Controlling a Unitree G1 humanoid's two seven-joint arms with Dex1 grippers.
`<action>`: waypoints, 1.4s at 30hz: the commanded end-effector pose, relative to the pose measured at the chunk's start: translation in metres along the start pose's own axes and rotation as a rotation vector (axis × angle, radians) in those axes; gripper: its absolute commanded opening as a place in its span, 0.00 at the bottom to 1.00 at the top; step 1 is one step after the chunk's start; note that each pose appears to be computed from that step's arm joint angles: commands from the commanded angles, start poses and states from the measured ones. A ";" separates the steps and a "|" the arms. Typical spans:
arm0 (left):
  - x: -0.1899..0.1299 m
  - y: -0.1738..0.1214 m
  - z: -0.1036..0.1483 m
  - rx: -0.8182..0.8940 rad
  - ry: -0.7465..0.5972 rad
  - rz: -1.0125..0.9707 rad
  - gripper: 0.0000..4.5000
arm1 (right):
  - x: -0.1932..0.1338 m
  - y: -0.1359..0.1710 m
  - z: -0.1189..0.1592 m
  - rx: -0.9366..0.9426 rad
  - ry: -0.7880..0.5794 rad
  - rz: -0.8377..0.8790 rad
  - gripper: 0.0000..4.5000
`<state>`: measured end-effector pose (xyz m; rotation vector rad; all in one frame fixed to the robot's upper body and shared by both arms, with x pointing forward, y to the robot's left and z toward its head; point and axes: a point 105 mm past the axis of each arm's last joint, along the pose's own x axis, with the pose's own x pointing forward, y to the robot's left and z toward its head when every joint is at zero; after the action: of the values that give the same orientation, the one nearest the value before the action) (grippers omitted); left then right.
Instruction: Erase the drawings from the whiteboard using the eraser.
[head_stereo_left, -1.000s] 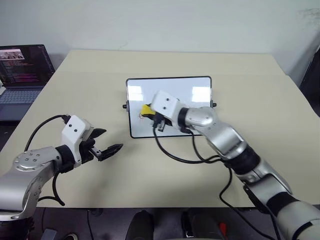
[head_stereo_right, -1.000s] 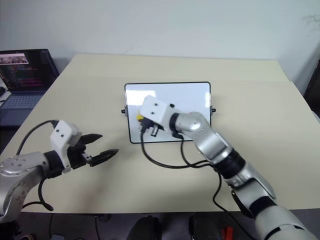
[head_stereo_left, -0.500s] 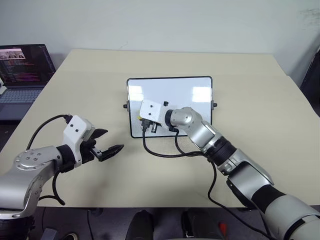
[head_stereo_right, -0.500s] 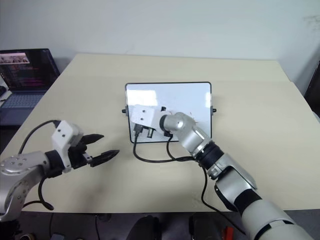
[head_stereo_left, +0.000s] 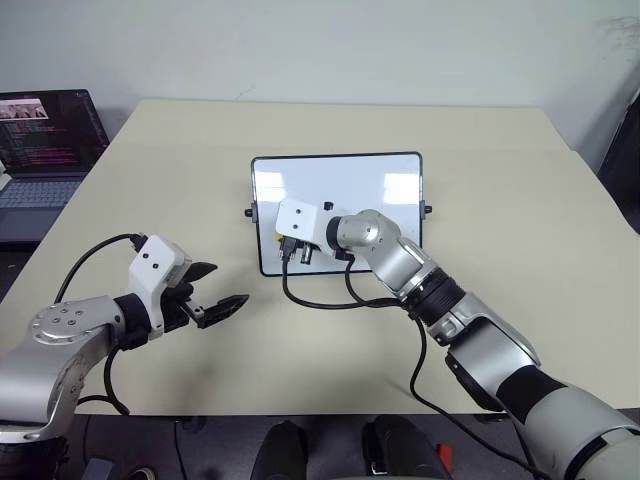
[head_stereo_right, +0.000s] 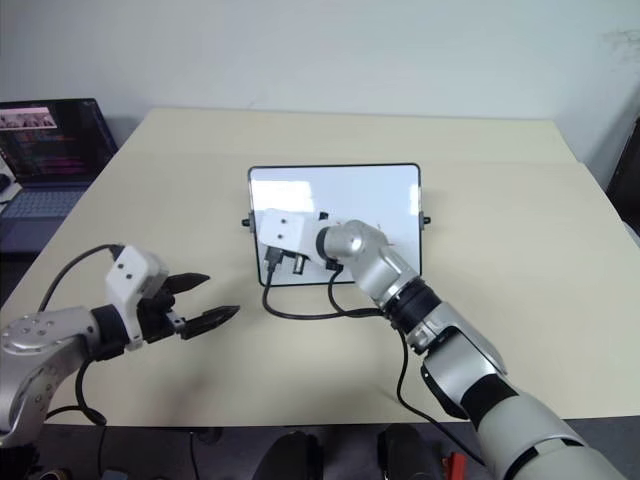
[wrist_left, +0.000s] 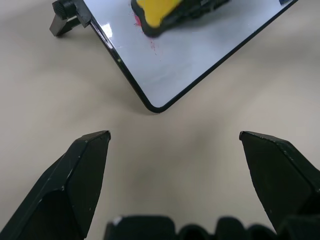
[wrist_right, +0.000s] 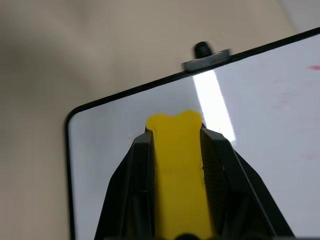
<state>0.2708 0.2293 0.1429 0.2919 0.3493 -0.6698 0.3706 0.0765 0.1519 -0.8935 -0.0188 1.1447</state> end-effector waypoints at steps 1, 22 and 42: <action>-0.003 -0.003 0.012 0.049 -0.040 0.005 1.00 | 0.000 0.006 0.005 -0.025 -0.008 0.034 0.21; 0.001 -0.006 0.017 0.061 -0.059 -0.015 1.00 | -0.008 -0.045 -0.003 -0.109 0.029 -0.209 0.21; 0.005 -0.009 0.019 0.058 -0.073 -0.030 1.00 | -0.009 -0.048 -0.017 -0.209 0.084 -0.245 0.21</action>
<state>0.2732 0.2174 0.1484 0.3001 0.3052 -0.7063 0.3975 0.0666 0.1654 -1.0850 -0.1740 0.9718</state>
